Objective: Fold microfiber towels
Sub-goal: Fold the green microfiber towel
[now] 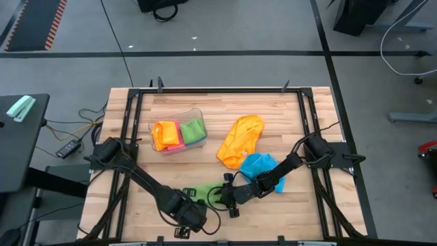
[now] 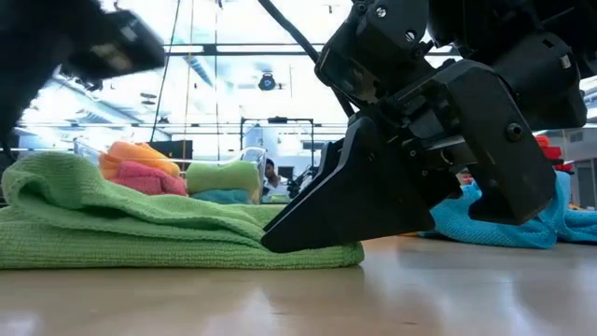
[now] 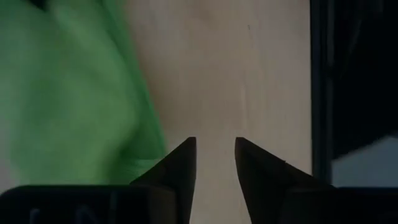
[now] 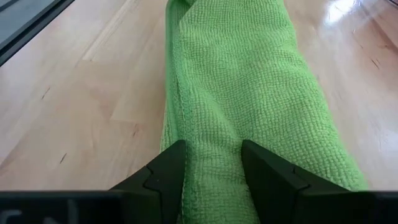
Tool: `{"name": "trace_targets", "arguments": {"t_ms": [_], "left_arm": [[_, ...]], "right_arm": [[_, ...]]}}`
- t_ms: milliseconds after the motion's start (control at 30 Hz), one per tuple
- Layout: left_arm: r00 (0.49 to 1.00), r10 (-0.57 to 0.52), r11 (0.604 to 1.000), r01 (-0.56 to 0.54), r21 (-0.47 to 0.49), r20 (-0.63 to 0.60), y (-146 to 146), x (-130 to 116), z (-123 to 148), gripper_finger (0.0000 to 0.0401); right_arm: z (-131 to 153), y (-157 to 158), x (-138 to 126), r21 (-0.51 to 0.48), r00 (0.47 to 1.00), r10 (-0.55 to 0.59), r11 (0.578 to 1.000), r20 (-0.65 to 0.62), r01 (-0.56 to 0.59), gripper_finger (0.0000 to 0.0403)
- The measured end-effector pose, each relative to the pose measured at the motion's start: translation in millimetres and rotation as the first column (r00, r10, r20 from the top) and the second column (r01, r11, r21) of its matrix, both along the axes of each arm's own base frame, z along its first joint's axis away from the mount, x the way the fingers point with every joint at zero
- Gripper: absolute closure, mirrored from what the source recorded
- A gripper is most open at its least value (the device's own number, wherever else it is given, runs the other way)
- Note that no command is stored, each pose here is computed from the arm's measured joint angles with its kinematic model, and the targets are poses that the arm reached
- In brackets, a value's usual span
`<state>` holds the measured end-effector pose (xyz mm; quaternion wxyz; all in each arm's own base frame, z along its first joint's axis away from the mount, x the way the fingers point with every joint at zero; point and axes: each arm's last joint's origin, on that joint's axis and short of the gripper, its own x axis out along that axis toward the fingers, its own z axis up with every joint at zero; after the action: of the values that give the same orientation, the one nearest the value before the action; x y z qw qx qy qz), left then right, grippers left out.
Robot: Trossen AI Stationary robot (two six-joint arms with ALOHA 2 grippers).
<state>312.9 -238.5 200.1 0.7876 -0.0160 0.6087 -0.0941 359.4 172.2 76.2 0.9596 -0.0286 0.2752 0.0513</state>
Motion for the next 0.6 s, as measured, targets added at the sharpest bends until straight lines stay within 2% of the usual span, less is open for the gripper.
{"name": "trace_targets", "arguments": {"t_ms": [167,233,367,500,600], "left_arm": [[0.992,0.035,0.986,-0.054,0.157,0.123,11,5,6,0.0291],[0.99,0.046,0.98,-0.071,0.185,0.135,14,7,4,0.0291],[0.996,0.045,0.971,-0.063,0.23,0.082,17,6,-4,0.029],[0.997,0.072,0.954,-0.063,0.293,-0.021,20,-1,-15,0.0291],[0.991,0.093,0.961,-0.064,0.269,-0.094,18,-5,-21,0.0289]], "right_arm": [[0,0,0,0.0,1.0,0.0,1.0,-0.001,0.0,0.0235],[0,0,0,-0.001,1.0,0.0,1.0,-0.001,0.0,0.0235],[0,0,0,-0.001,1.0,0.0,1.0,-0.002,0.0,0.0235],[0,0,0,-0.001,1.0,0.0,1.0,-0.002,0.0,0.0235],[0,0,0,-0.001,1.0,0.0,1.0,-0.002,0.0,0.0235]]}}
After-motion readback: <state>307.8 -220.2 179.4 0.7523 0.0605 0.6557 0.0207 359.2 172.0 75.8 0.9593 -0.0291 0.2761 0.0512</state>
